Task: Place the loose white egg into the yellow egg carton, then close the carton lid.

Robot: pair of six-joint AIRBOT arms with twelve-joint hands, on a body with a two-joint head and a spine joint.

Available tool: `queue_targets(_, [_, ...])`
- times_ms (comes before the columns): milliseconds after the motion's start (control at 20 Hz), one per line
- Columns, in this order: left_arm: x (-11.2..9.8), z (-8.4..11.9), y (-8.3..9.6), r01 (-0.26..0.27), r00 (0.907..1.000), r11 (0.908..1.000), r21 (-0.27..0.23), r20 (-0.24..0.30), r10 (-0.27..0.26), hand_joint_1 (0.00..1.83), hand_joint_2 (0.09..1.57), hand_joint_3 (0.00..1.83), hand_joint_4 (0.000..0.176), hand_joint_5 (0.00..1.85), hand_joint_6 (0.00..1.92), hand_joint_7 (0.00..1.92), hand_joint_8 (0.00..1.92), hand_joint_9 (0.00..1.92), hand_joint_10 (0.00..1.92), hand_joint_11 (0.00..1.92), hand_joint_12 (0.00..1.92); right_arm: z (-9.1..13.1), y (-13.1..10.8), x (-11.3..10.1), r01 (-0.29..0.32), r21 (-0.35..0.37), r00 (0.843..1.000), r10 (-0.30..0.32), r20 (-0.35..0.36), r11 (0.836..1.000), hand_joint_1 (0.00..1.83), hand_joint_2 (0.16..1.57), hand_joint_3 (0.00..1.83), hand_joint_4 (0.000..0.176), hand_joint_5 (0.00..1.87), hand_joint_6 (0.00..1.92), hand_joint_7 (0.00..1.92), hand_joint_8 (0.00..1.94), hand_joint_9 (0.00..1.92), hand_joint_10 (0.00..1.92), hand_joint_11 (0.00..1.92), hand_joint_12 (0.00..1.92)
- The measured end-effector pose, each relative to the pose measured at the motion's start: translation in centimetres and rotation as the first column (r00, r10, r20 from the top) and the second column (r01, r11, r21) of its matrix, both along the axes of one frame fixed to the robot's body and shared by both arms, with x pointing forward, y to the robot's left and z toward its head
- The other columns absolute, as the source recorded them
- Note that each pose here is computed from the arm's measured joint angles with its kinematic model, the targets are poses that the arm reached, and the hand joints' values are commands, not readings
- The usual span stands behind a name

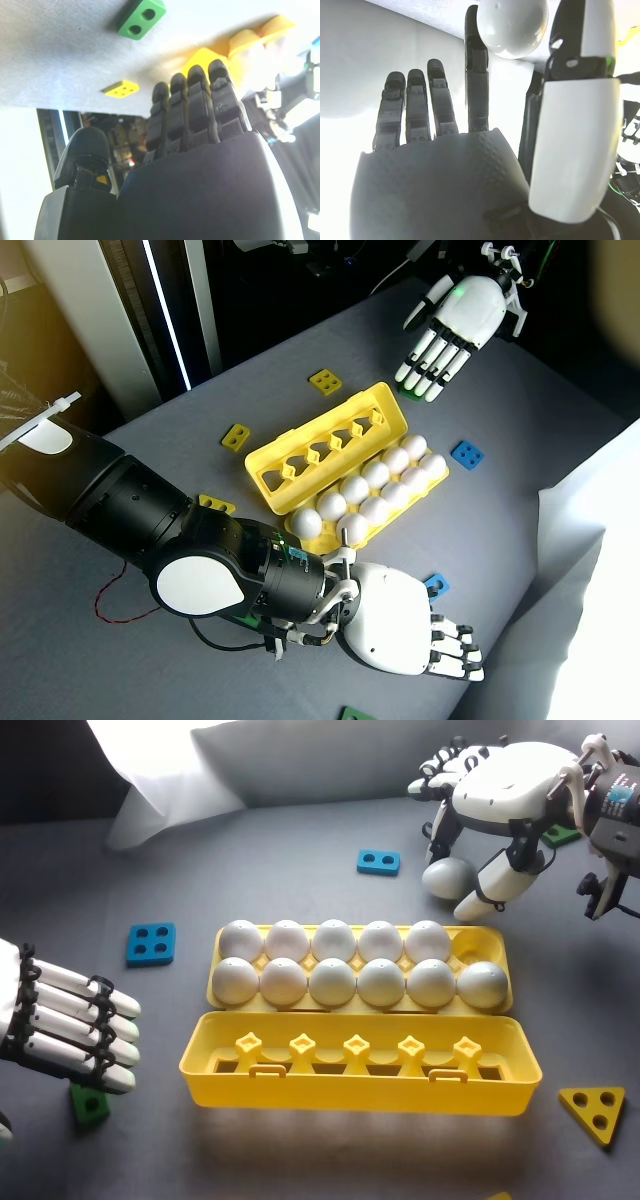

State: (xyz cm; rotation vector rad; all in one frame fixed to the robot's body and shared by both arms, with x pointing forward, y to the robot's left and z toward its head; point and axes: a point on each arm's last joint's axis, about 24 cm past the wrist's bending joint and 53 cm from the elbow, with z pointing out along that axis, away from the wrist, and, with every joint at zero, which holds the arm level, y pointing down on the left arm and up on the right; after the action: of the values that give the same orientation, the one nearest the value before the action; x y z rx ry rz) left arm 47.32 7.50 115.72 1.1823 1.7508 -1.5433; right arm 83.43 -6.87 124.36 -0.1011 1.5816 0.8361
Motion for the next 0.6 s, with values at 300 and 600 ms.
queue_targets(300, [-0.04,0.0,-0.05,0.001,1.0,1.0,0.0,0.0,-0.001,0.0,1.44,0.0,0.0,0.09,0.0,0.08,0.0,0.05,0.0,0.0,0.03,0.12,-0.05,0.02,0.0,0.008,1.0,0.0,0.001,1.0,1.12,0.95,0.0,0.176,1.45,0.13,0.2,0.01,0.0,0.0,0.0,0.0])
queue_targets(600, [-0.34,0.05,-0.23,0.007,1.0,1.0,-0.003,-0.003,-0.007,0.0,1.43,0.0,0.0,0.18,0.01,0.15,0.01,0.11,0.01,0.07,0.04,0.36,-0.1,0.05,0.0,0.025,1.0,0.0,-0.008,1.0,1.12,0.95,0.0,0.176,1.45,0.13,0.22,0.01,0.0,0.0,0.0,0.0])
